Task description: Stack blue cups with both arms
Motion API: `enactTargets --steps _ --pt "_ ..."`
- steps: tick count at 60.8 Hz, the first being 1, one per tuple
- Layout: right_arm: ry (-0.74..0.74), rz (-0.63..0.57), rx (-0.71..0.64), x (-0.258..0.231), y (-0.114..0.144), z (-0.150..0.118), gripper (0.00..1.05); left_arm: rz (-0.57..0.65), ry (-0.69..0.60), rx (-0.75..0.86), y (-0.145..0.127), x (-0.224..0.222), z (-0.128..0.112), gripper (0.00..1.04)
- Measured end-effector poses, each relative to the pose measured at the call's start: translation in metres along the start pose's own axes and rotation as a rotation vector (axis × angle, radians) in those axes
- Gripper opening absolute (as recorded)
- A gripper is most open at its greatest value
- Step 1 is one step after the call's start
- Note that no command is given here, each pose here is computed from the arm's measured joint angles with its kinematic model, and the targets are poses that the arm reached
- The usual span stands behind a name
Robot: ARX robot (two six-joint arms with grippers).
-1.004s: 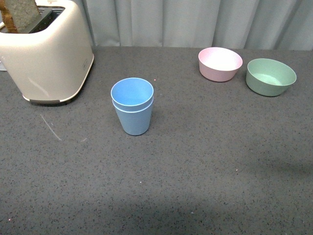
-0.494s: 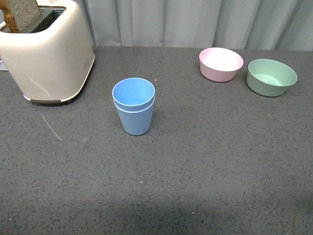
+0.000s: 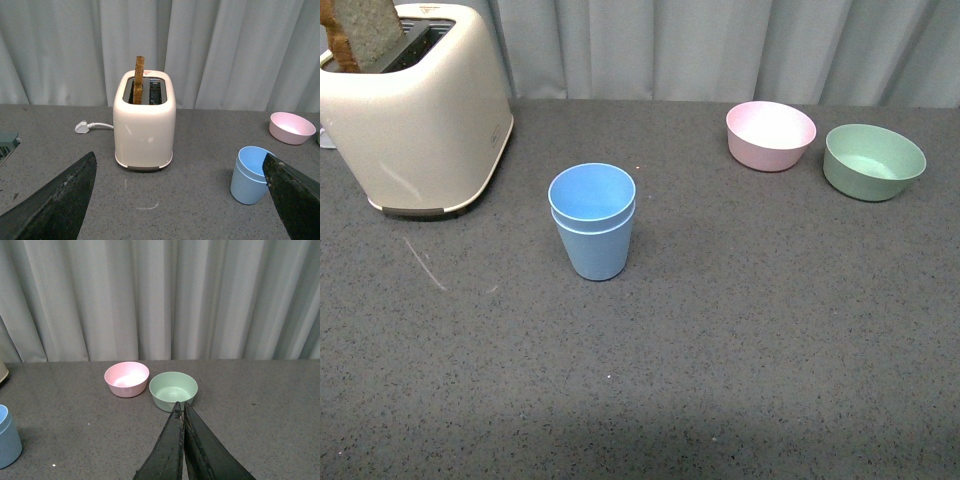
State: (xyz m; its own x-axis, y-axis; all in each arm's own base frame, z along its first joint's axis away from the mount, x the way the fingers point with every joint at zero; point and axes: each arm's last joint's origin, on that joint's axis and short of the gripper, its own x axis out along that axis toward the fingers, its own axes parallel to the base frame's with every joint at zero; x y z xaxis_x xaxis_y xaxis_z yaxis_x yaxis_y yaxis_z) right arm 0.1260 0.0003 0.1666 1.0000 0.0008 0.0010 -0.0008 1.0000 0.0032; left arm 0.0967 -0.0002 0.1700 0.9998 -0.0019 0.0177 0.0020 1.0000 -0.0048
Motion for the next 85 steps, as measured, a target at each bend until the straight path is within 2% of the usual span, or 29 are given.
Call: enactTargets --steps 46,53,61,65,72,85 --pt "-0.006 0.000 0.000 -0.018 0.000 0.001 0.01 0.000 0.000 0.000 0.000 0.000 0.000 0.98" --pt "0.030 0.003 0.000 -0.025 0.000 -0.004 0.01 0.000 0.000 0.000 0.000 0.000 0.000 0.98" --pt "-0.001 0.003 -0.001 -0.028 0.000 -0.002 0.01 0.000 0.000 0.000 0.000 0.000 0.000 0.98" --pt "0.000 0.003 -0.002 -0.028 0.000 -0.002 0.10 0.000 0.000 0.000 0.000 0.000 0.000 0.98" --pt "0.000 0.003 -0.002 -0.028 0.000 -0.002 0.37 0.000 0.000 0.000 0.000 0.000 0.000 0.98" --pt "0.000 0.003 -0.002 -0.028 0.000 -0.002 0.74 0.000 0.000 0.000 0.000 0.000 0.000 0.98"
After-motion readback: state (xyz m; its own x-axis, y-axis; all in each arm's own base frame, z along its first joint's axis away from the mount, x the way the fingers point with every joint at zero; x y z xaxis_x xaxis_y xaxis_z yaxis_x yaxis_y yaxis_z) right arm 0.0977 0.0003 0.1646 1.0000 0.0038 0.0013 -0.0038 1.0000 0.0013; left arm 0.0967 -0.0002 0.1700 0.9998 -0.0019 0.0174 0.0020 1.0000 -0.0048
